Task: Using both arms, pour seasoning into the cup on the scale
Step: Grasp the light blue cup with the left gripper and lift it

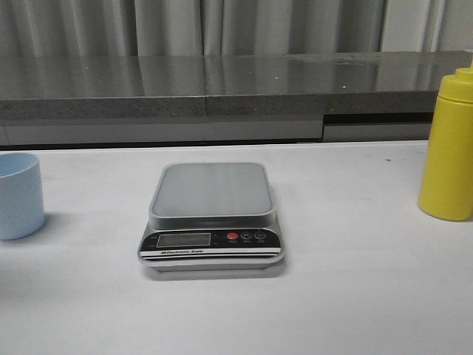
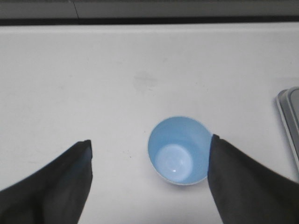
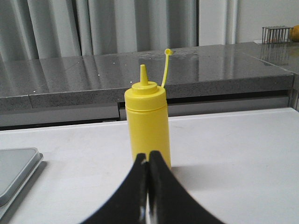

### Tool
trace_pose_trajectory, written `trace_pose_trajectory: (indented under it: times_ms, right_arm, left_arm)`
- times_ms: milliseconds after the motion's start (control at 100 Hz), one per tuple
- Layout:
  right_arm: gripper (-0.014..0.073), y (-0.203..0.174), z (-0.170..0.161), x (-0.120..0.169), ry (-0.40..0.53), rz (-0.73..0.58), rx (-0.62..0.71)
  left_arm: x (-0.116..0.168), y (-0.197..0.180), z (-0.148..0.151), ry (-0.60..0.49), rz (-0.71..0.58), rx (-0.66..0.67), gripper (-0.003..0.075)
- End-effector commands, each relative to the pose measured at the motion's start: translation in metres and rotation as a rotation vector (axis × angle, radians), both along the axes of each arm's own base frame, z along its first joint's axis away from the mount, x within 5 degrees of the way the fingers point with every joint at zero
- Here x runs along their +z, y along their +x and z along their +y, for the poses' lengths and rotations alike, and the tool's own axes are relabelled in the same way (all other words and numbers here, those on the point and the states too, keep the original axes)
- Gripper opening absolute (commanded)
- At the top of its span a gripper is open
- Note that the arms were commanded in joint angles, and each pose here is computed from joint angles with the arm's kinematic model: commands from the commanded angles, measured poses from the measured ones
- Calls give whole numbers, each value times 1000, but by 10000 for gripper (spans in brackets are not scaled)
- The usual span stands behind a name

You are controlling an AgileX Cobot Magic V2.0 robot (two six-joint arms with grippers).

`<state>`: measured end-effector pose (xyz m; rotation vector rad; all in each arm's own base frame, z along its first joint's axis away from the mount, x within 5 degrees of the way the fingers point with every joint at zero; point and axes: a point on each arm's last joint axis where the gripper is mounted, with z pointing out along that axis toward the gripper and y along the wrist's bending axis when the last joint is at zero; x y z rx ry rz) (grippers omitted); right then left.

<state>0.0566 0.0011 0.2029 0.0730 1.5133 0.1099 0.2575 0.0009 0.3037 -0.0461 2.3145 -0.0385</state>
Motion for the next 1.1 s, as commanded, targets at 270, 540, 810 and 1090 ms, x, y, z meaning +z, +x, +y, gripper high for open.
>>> trace_pose_trajectory:
  times_ms: [270, 540, 810, 1090]
  right_arm:
    - [-68, -3, 0, 14, -5, -115, 2]
    - [-68, -3, 0, 14, -5, -115, 2]
    - [-68, -3, 0, 14, -5, -115, 2]
    - [-68, -3, 0, 14, -5, -115, 2]
  left_arm:
    - [-11, 56, -2, -11, 255, -15, 512]
    - [-36, 81, -2, -12, 320, -14, 512]
    - [-70, 96, -2, -13, 393, -12, 512]
    - [-77, 103, -2, -15, 364, -9, 511]
